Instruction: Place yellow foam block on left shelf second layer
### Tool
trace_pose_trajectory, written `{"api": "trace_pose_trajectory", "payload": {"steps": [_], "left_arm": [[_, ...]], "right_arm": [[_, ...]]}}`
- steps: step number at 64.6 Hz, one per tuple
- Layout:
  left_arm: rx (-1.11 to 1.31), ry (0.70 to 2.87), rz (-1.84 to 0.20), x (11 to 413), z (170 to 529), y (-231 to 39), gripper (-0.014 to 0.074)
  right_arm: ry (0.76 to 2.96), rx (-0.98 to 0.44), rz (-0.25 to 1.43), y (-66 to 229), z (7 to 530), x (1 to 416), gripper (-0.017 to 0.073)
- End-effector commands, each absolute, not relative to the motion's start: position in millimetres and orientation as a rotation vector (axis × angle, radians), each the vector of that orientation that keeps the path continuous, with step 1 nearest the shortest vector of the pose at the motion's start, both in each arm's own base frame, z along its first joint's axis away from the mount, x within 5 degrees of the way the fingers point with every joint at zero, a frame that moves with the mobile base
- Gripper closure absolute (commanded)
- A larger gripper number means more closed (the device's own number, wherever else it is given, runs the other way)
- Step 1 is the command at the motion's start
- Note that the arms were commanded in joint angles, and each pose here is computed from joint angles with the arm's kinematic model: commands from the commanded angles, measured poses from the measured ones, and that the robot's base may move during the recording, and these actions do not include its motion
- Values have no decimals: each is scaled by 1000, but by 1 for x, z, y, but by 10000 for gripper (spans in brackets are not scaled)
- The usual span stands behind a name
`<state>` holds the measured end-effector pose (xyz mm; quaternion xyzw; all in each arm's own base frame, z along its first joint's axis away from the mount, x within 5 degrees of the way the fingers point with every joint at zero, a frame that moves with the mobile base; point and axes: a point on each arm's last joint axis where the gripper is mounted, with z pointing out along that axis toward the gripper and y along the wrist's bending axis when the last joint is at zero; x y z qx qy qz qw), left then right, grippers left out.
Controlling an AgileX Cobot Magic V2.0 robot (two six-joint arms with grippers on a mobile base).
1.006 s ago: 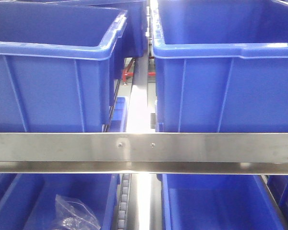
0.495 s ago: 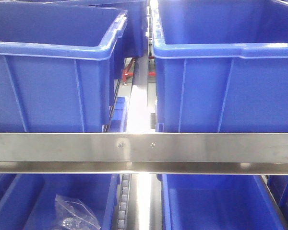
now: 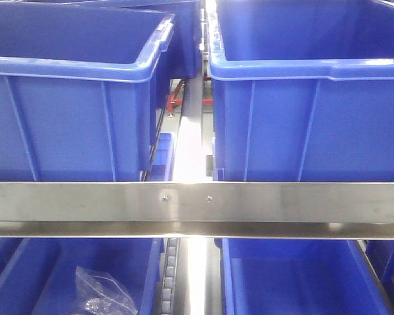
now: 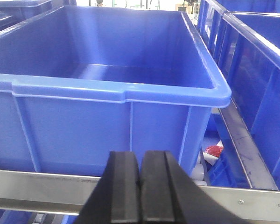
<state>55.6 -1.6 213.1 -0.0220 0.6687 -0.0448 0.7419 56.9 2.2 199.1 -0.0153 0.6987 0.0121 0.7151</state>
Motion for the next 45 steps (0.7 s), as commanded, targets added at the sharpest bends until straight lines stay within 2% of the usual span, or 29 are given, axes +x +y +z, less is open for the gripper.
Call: {"api": "trace_pose_trajectory", "payload": {"steps": [1,45], "left_arm": [[-46,1388,-113,54,214,-2,457],[-46,1388,-113,54,214,-2,457]], "right_arm": [[1422,-34,14,2,216,54,505],[1422,-34,14,2,216,54,505]]}}
